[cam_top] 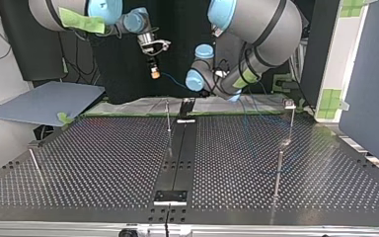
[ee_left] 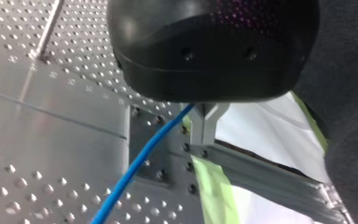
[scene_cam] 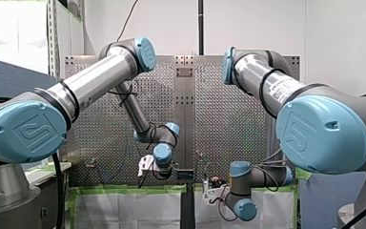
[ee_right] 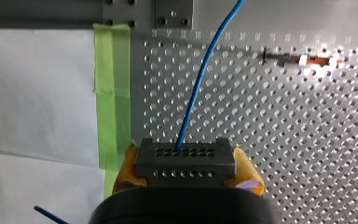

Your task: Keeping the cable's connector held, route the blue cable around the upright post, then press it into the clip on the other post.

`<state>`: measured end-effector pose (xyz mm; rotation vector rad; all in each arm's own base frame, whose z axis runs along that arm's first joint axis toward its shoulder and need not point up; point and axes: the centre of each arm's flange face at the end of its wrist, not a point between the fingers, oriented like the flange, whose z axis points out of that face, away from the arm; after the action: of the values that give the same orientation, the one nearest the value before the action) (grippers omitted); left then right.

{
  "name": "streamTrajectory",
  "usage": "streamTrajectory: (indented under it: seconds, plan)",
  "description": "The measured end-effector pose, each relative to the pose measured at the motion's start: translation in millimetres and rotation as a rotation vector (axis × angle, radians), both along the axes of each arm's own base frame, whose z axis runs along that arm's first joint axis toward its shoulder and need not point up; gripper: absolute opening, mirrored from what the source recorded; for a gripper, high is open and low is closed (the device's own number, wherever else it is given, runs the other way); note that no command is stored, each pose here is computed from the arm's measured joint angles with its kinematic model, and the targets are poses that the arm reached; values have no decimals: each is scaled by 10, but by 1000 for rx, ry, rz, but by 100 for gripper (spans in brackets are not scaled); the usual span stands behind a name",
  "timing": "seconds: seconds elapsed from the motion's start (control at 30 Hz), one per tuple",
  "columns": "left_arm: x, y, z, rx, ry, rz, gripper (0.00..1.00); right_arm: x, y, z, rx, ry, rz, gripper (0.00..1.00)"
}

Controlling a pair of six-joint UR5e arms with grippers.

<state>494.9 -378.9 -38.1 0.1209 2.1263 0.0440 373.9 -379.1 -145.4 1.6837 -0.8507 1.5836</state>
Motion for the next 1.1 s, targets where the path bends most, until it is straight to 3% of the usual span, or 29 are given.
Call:
streamTrajectory:
  seconds: [0.27,0.53,0.9,1.1]
  plan:
    - [-92,-134,107,-31,-27,5,0,-90,-134,75,1,0,-24,0]
    - [-250,-147,192,-61,-59,14,0,-137,-309,289,-9,-7,-45,0]
    - [-588,-98,62,-59,-63,2,0,-290,-435,330,18,5,-77,0]
    - [-667,-136,135,-79,-87,5,0,-376,-502,327,33,-10,-79,0]
